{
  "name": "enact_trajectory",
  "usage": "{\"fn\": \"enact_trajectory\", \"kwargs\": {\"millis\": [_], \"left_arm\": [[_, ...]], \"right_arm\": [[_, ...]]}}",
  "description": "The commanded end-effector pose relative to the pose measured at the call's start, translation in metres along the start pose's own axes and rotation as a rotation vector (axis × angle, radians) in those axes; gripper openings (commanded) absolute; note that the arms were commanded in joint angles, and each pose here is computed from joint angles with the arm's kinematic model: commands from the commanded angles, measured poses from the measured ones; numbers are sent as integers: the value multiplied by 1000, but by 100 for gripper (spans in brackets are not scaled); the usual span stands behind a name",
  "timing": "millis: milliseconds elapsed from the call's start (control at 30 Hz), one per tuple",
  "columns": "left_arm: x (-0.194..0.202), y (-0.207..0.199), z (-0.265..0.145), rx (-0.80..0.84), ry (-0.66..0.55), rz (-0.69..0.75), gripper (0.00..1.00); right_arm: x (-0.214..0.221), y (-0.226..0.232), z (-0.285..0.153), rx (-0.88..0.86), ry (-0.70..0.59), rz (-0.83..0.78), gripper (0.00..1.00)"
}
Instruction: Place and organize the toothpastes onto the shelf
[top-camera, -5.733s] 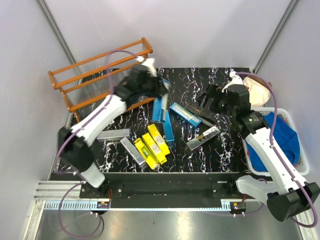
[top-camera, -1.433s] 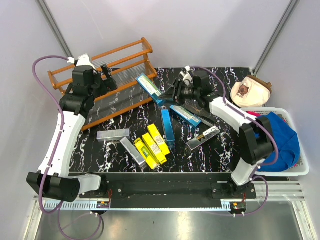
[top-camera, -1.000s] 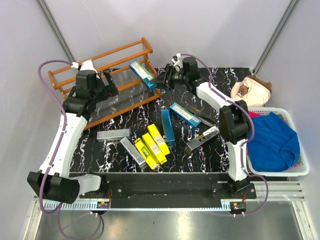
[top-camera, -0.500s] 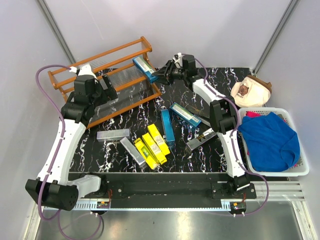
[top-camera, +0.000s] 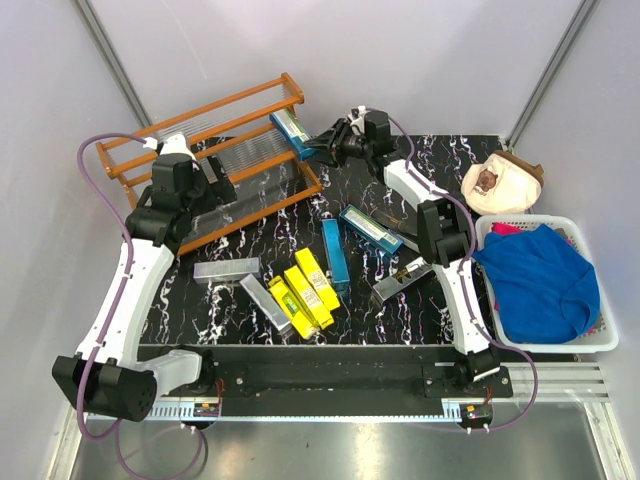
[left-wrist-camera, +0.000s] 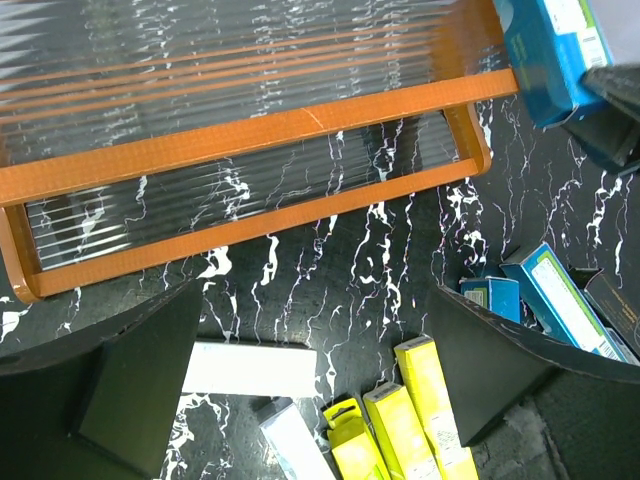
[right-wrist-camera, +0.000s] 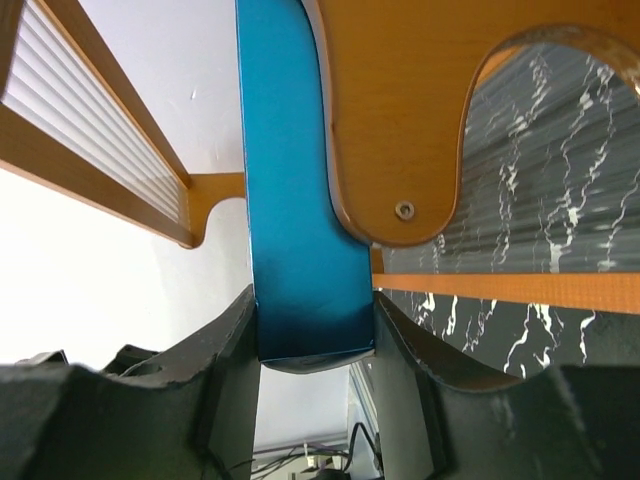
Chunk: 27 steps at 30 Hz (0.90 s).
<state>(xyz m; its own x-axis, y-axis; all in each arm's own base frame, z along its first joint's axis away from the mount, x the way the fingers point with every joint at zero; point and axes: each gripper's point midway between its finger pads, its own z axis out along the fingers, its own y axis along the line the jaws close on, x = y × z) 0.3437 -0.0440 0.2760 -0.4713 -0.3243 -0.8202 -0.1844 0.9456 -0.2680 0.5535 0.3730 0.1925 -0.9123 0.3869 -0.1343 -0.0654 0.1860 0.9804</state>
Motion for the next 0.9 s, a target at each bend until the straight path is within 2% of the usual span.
{"fn": "enact_trajectory", "kwargs": {"millis": [0,133,167,267,300,467,633,867], "left_arm": [[-12,-5,-4,31,-54,10,99],[-10,-4,-5,29,-55,11,99],[-10,-4,-5,29,-55,10,99],[-9,-7,-4,44,-50,2,99],[-8,-8,-3,48,-45,2,99],[-8,-13,-4,73,-44,-10,99],[-6,-14,-3,81,-37,-21,99],[-4,-13,-6,85,-41,-28,99]], "right_arm": [[-15,16,3,-28,-36,-15,25],[-13,10,4,-14,-31,-11,31],[-14,9,3,-13,-34,-15,39],[-11,9,0,-3,-37,-36,54],[-11,12,-3,-1,-40,-41,63],[-9,25,-10,-16,-64,-105,86],[-7,38,-20,-46,-89,-136,96],[-5,51,-31,-88,-112,-140,100]]}}
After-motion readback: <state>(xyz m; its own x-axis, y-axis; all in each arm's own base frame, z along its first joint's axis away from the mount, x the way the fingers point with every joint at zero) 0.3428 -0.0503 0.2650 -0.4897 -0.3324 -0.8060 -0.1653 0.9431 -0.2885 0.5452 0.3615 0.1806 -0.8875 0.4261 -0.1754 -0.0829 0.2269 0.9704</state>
